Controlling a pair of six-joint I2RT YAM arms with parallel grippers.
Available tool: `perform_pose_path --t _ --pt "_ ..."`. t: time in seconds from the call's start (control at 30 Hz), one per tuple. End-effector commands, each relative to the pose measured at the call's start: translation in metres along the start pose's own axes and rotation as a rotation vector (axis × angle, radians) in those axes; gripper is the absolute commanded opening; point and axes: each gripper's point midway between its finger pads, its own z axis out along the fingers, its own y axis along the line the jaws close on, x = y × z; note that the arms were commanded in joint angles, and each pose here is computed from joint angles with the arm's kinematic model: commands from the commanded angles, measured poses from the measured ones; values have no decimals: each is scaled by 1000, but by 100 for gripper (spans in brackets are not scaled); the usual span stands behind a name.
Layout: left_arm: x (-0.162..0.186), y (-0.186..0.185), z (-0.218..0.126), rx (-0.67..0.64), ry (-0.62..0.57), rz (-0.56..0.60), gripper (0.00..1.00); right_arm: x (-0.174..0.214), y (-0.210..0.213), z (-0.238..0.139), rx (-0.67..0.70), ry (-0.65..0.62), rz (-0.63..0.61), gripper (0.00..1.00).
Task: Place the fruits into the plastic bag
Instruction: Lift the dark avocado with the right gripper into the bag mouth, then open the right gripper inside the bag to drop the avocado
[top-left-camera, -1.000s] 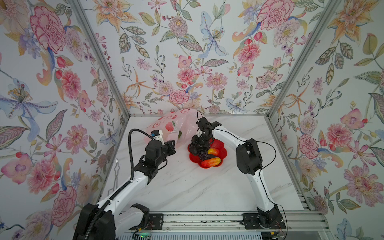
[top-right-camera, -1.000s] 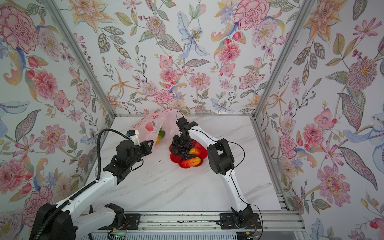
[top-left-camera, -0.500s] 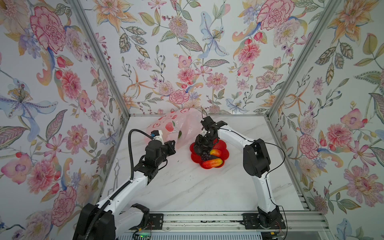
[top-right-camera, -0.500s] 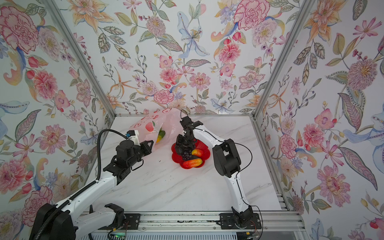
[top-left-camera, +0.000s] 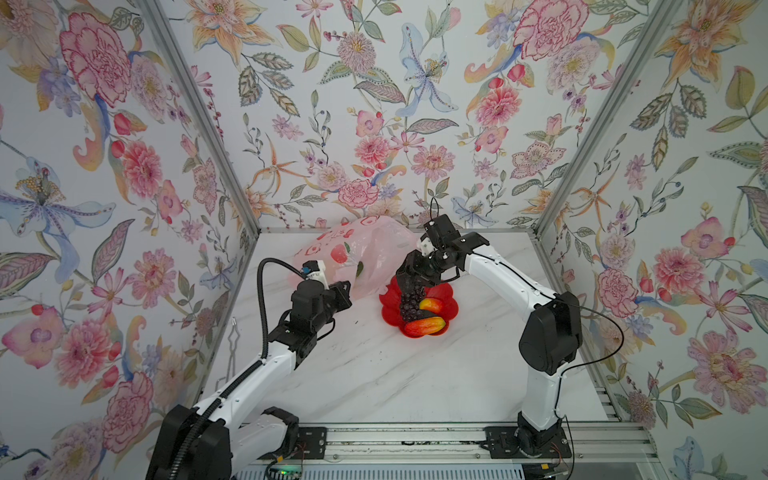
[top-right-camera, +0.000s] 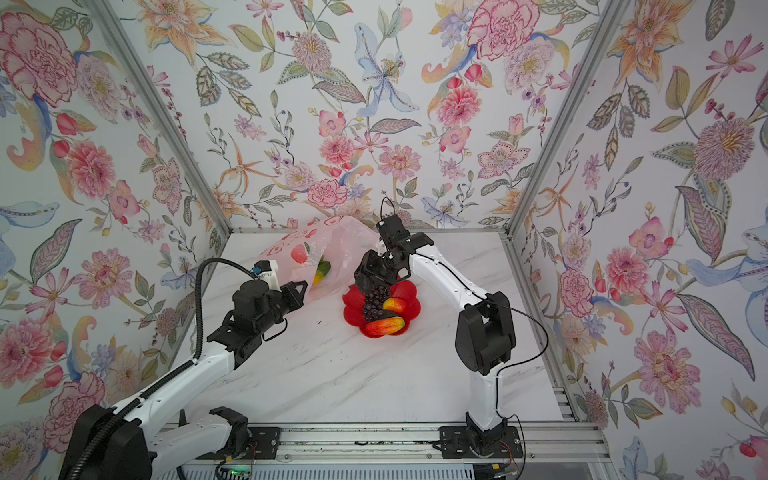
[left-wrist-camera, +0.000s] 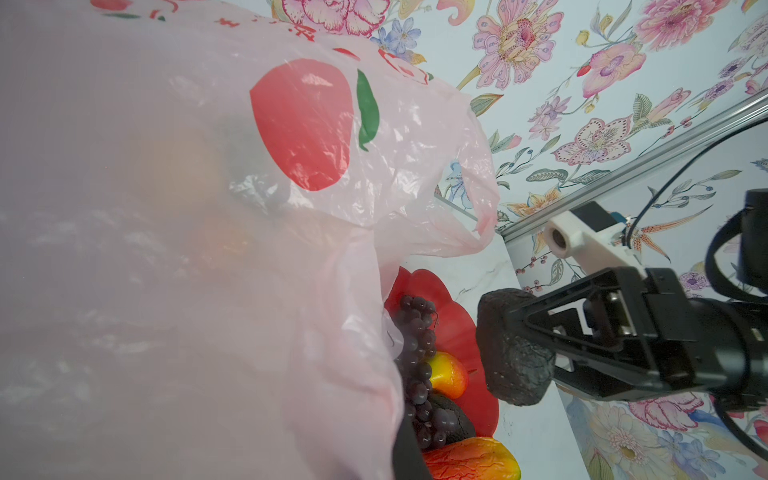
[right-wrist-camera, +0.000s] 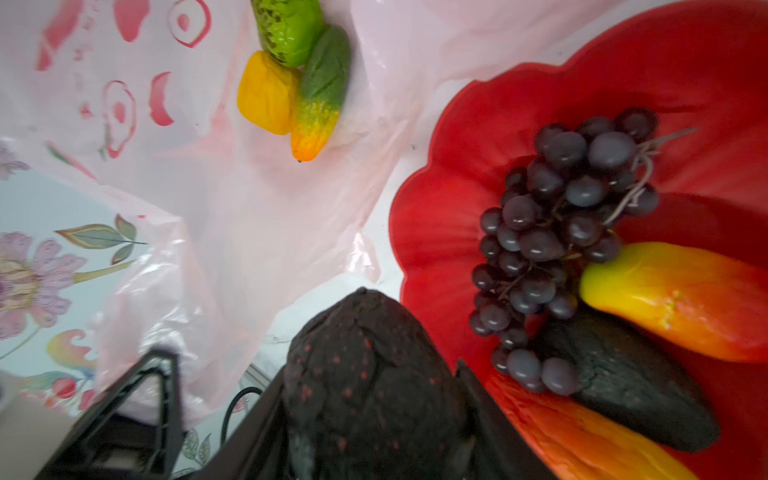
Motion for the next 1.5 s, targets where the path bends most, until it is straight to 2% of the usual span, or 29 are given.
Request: perform_pose_path --t 0.0,0.33,0.57,0.73,0.87,0.93,1.07,1.37,1.4,1.43,1.47 --pt "-9 -7 2 29 -17 14 0 -8 34 -3 -125 -17 31 48" --pt "-16 -9 4 36 -22 20 0 -48 85 66 -269 24 78 48" --pt "-21 -12 4 43 -35 20 0 -60 95 117 -341 56 170 48" --pt "-21 -16 9 51 -14 42 0 -66 105 149 -450 71 249 49" --pt "-28 -21 11 56 -11 71 0 -73 109 166 -519 69 298 49" --pt "-31 -22 12 55 -9 83 0 -62 121 176 -538 83 295 50" --pt "-35 -28 12 73 -7 98 0 -71 124 182 -570 63 307 54" --pt "-41 -34 12 91 -24 99 0 -84 129 182 -637 43 330 74" --pt "-41 -33 13 89 -26 96 0 -85 129 180 -640 42 327 79" --pt "-41 -33 13 88 -26 91 0 -86 129 179 -640 42 327 94" --pt "-40 -32 14 86 -23 87 0 -87 129 178 -642 43 325 99"
